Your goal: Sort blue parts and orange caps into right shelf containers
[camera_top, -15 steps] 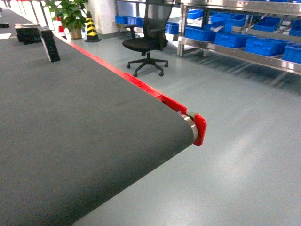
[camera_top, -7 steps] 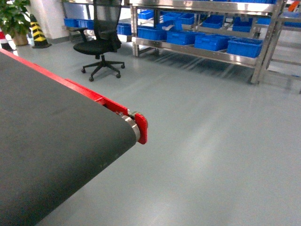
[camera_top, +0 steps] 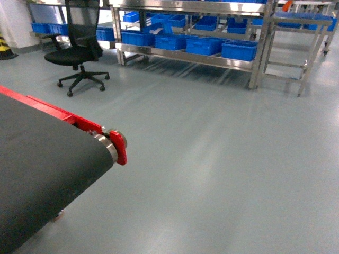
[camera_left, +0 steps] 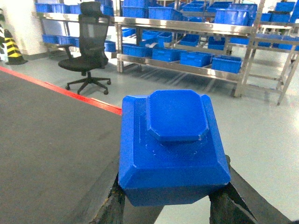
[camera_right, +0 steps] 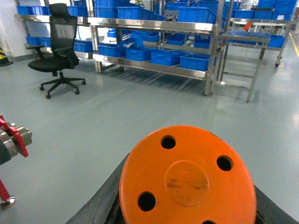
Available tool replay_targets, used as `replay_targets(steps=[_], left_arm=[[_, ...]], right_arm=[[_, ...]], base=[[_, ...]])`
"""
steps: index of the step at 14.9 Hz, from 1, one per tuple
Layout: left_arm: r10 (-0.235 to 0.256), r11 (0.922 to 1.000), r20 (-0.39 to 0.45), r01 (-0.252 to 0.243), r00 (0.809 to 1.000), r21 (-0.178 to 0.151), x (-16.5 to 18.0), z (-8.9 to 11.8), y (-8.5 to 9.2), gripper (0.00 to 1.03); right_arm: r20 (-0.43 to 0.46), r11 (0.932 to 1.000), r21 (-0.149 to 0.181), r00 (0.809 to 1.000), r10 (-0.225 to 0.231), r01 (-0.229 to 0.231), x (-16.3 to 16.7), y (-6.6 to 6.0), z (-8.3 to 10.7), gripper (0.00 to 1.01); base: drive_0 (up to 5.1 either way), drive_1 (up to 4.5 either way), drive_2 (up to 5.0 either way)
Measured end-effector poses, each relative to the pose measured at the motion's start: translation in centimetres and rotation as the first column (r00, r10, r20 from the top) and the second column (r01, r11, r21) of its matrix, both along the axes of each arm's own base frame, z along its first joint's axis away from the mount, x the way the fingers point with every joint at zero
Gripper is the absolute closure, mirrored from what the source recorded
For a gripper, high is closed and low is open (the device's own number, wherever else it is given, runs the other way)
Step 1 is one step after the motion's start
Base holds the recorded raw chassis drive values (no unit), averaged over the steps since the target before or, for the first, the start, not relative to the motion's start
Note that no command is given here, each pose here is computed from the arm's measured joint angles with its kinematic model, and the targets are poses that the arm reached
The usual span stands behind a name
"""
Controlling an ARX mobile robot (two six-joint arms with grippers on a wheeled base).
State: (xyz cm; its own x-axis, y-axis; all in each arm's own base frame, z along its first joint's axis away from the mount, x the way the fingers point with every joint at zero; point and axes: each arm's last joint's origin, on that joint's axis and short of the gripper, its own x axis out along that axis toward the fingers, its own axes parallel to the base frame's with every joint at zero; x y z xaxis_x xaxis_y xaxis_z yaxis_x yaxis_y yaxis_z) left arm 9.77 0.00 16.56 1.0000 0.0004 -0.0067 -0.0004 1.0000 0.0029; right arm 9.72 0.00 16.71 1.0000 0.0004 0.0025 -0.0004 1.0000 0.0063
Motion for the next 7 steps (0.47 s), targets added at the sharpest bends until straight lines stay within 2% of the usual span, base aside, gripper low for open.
replay_targets(steps=[7], left_arm=[[0.0,1.0,0.0,0.0,1.0,0.0,0.0,0.0,0.0,0.62]], right_arm=[[0.0,1.0,0.0,1.0,0.0,0.0,0.0,0.0,0.0,0.57]], base=[[-1.7,-1.73,-1.7]])
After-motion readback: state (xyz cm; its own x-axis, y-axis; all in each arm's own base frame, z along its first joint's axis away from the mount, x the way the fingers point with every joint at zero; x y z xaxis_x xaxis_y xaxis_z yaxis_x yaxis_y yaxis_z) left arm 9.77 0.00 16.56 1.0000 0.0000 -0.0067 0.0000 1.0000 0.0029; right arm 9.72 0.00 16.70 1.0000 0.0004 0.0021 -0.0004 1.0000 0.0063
